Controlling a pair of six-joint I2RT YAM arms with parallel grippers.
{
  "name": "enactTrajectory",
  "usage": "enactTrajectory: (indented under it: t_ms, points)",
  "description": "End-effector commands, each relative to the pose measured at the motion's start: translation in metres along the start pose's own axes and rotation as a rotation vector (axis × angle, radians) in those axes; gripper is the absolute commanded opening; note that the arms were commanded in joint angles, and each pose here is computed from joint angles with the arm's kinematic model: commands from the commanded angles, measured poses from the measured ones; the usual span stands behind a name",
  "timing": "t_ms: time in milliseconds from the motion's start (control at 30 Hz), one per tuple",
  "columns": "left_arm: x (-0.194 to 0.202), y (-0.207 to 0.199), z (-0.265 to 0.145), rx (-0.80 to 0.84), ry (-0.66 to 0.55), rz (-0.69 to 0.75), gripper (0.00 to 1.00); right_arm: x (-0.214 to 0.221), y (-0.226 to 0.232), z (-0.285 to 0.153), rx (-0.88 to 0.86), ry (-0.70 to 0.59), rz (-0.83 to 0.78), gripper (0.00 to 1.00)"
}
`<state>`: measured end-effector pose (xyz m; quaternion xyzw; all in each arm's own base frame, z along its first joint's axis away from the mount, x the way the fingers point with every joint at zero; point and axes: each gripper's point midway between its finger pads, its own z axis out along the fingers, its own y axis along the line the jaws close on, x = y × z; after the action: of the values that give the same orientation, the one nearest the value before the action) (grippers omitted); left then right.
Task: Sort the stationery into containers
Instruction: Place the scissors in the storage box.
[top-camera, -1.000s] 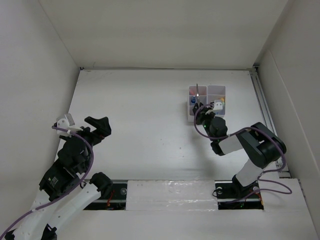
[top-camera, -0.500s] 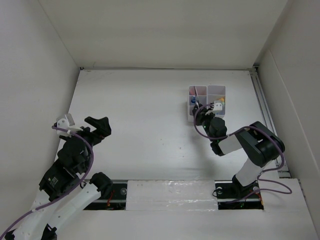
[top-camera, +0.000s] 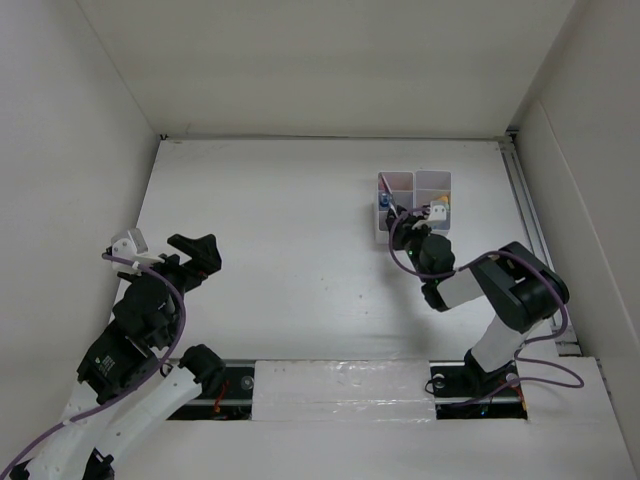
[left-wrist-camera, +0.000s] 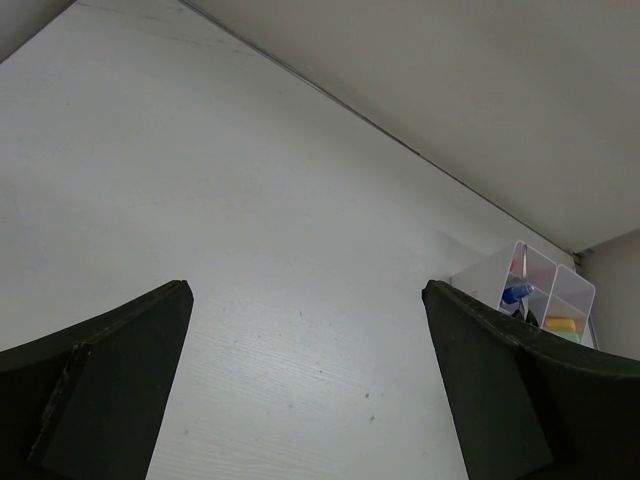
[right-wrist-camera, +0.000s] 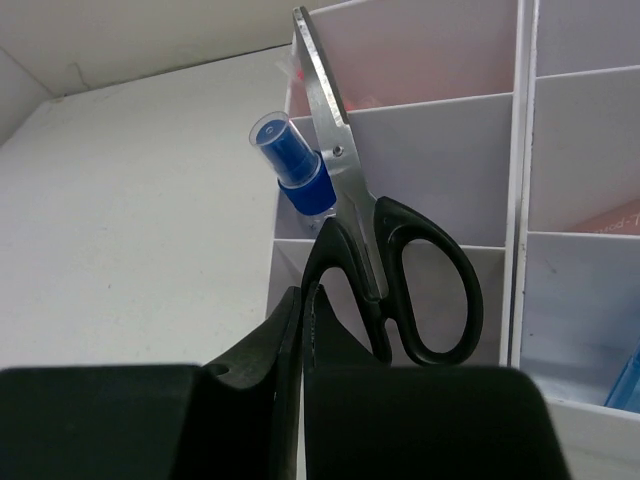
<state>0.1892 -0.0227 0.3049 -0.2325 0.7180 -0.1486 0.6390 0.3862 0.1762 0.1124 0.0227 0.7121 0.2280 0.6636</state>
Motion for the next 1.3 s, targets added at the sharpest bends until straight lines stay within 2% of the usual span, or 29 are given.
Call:
enactTrajectory:
  t_ms: [0, 467, 633, 933, 1167, 1267]
  points:
    - [-0.007, -0.003, -0.001, 0.014, -0.025, -0.016, 1.00, -0.060, 0.023, 0.006, -0.105, -0.233, 0.067, 0.00]
    - [-0.007, -0.003, -0.001, 0.014, -0.025, -0.016, 1.00, -0.058, 0.019, 0.005, -0.117, -0.229, 0.079, 0.00]
    - [-0.007, -0.003, -0.001, 0.014, -0.025, -0.016, 1.00, -0.075, 0.018, -0.002, -0.140, -0.310, 0.084, 0.00]
    - [-0.007, -0.003, -0.001, 0.014, -0.025, -0.016, 1.00, -0.071, 0.016, -0.006, -0.159, -0.332, 0.131, 0.00]
    - [-0.007, -0.003, -0.001, 0.014, -0.025, -0.016, 1.00, -0.081, 0.022, -0.008, -0.186, -0.355, 0.093, 0.00]
    - [-0.007, -0.003, -0.001, 0.014, -0.025, -0.016, 1.00, -0.086, 0.033, -0.014, -0.217, -0.362, 0.075, 0.07]
